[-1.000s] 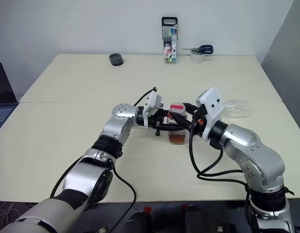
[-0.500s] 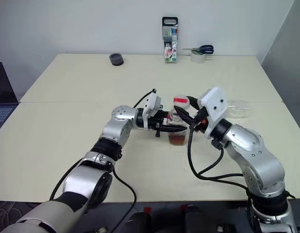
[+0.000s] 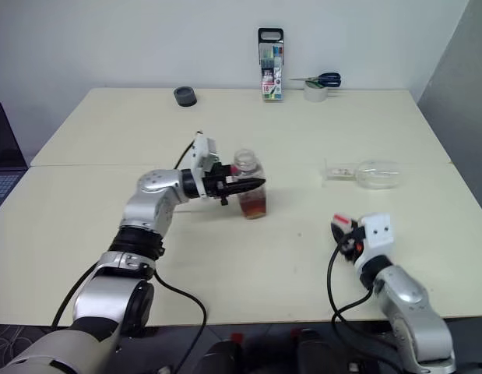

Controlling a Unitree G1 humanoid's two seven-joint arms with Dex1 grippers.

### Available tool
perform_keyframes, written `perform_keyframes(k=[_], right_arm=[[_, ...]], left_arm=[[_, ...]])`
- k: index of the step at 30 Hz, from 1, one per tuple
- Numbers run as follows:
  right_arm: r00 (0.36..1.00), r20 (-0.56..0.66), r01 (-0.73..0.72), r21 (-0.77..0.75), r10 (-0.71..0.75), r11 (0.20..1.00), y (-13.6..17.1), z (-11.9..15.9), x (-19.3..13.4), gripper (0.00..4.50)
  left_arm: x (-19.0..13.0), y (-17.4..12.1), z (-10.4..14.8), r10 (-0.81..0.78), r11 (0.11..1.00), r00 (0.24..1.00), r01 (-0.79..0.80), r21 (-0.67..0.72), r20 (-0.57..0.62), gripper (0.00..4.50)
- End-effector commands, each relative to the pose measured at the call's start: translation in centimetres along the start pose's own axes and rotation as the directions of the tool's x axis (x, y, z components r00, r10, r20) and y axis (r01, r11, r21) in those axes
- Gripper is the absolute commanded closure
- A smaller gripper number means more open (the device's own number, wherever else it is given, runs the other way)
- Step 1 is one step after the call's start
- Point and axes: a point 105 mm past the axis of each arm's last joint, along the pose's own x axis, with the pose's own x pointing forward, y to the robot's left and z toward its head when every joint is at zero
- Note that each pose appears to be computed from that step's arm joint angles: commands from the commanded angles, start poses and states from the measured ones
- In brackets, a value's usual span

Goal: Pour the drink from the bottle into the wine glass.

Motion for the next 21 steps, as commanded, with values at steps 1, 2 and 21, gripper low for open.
perform_keyframes(k=[1, 2, 21], right_arm=[[0.998, 0.053, -0.026, -0.012, 0.027, 1.0, 0.1, 0.3, 0.2, 2.85], [0.998, 0.045, -0.033, -0.017, 0.034, 0.999, 0.0, 0.0, 0.1, 2.85], [0.879, 0.112, -0.431, -0.234, 0.464, 0.872, 4.6, 7.9, -2.3, 0.0]], left_arm=[[-0.2, 0.0, 1.8, 0.032, 0.998, 0.998, -0.035, 0.044, 0.06, 2.81], [-0.3, 0.1, 1.8, 0.043, 0.998, 0.997, -0.046, 0.042, 0.063, 2.81], [-6.1, 5.8, 1.2, 0.593, 0.8, 0.804, -0.594, 0.086, 0.039, 2.81]])
